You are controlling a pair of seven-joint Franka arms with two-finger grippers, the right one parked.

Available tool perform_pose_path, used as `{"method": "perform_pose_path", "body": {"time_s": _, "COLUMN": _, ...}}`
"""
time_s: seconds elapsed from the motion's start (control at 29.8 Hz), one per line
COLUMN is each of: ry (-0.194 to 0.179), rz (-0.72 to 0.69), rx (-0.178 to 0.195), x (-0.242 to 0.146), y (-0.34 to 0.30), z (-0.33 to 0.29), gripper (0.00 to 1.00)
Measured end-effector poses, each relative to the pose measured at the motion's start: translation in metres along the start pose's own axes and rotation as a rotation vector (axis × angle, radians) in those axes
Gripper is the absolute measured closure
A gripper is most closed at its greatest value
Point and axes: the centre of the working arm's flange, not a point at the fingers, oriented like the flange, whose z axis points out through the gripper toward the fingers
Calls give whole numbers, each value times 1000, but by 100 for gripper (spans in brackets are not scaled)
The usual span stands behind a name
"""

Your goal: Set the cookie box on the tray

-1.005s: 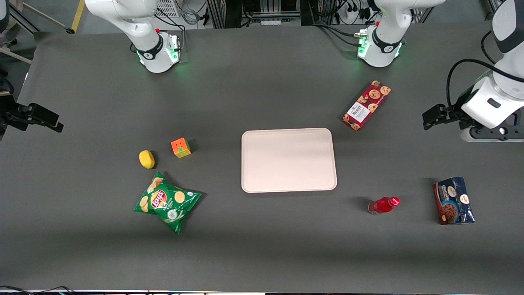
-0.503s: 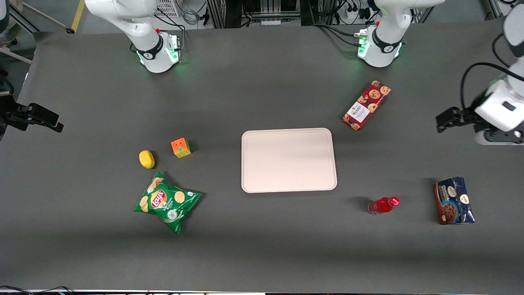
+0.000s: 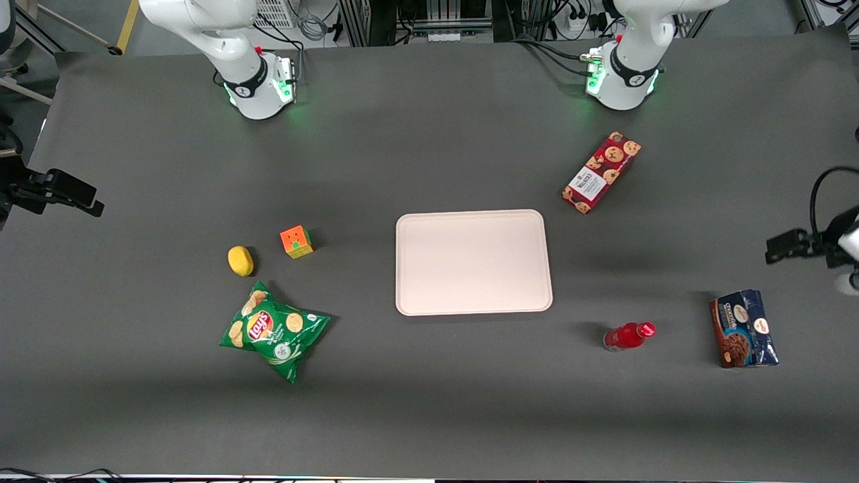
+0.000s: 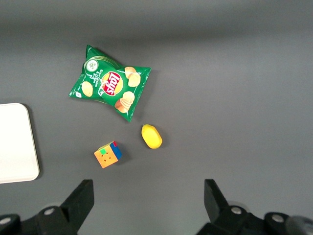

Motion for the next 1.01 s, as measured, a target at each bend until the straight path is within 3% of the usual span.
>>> {"method": "perform_pose_path", "body": {"time_s": 0.5, "ry": 5, "rz": 97, "rx": 12, "x": 33, "y": -24, "z": 136, "gripper": 0}}
{"method": "perform_pose_path", "body": {"time_s": 1.01, "ry": 3, "rz": 162, "rx": 16, "x": 35, "y": -40, "z": 180, "gripper": 0}}
